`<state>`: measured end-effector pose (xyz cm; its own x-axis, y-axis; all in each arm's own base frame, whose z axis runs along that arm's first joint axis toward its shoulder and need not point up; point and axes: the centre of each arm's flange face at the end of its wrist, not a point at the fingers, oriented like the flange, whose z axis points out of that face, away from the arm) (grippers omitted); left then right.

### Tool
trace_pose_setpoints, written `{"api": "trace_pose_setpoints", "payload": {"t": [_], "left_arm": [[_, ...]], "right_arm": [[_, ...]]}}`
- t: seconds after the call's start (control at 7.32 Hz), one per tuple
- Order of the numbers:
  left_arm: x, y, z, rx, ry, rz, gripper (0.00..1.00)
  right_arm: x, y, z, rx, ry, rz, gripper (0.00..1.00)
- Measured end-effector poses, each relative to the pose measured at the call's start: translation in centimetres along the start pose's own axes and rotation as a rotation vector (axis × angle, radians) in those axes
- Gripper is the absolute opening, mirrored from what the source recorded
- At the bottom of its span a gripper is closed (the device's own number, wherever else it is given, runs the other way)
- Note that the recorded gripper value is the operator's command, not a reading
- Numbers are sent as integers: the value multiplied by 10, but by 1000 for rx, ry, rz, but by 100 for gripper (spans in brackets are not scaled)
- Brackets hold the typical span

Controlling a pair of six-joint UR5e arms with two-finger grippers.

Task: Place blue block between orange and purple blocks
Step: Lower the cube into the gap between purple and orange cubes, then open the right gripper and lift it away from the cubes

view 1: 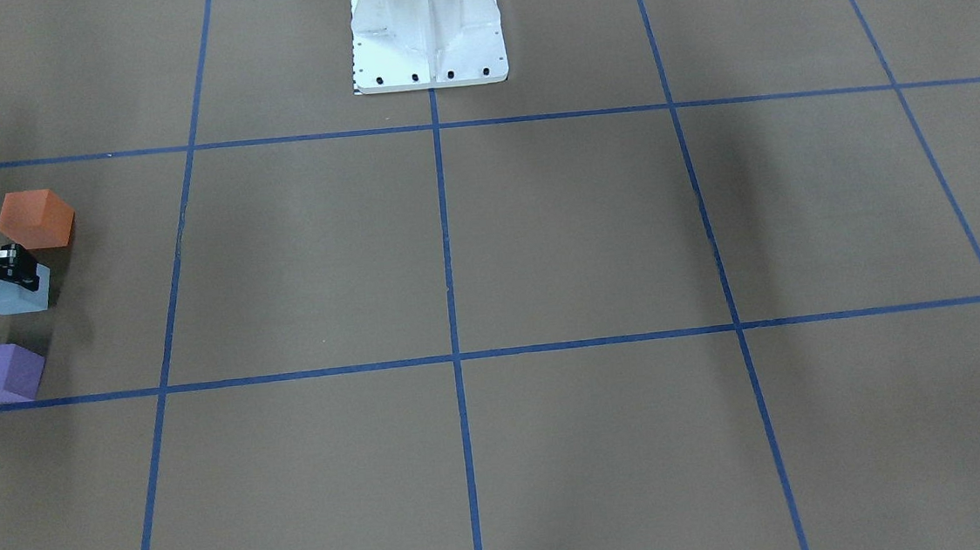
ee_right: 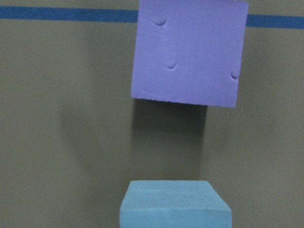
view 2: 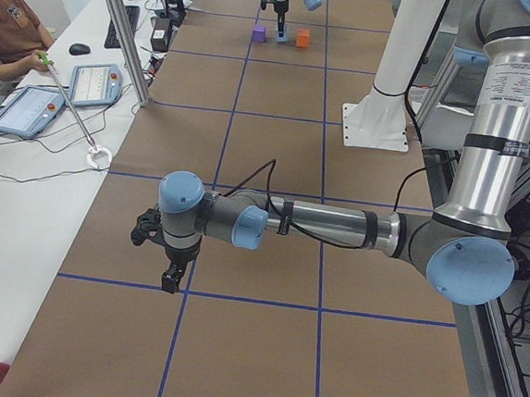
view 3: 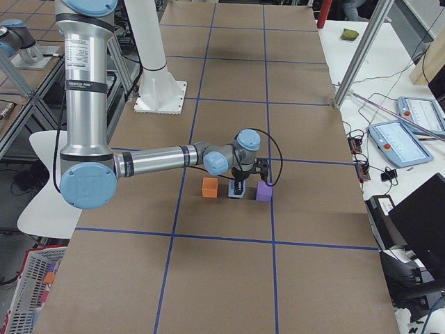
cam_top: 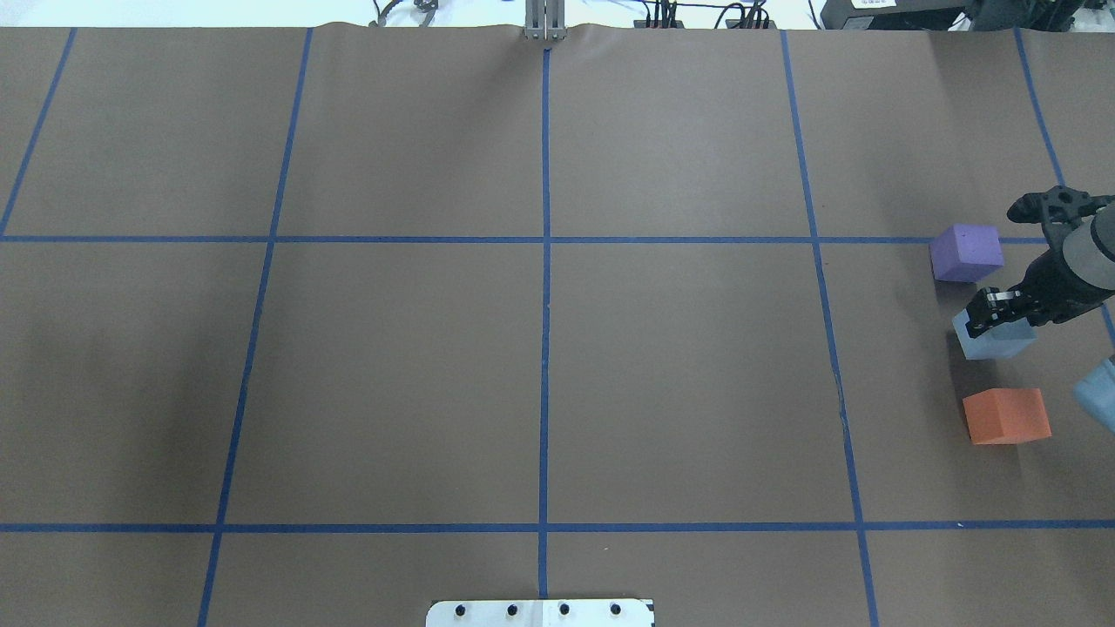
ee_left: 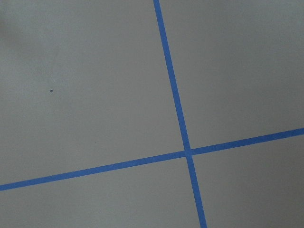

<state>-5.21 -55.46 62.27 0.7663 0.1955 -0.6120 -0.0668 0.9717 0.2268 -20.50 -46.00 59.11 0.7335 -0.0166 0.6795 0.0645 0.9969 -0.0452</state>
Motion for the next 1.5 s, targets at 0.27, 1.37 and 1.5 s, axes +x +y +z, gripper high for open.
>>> {"api": "trace_pose_setpoints", "payload": {"t": [0.27,1.37,1.5], "left_arm": [[0,0,0,-1,0,0,100],[-1,1,3,-6,-2,-2,100],[0,0,2,-4,-3,0,100]], "right_arm": [[0,-1,1,1,1,-1,0],[-4,-5,0,7,0,-8,100],[-5,-7,-15,31,-14,-10,100]]}}
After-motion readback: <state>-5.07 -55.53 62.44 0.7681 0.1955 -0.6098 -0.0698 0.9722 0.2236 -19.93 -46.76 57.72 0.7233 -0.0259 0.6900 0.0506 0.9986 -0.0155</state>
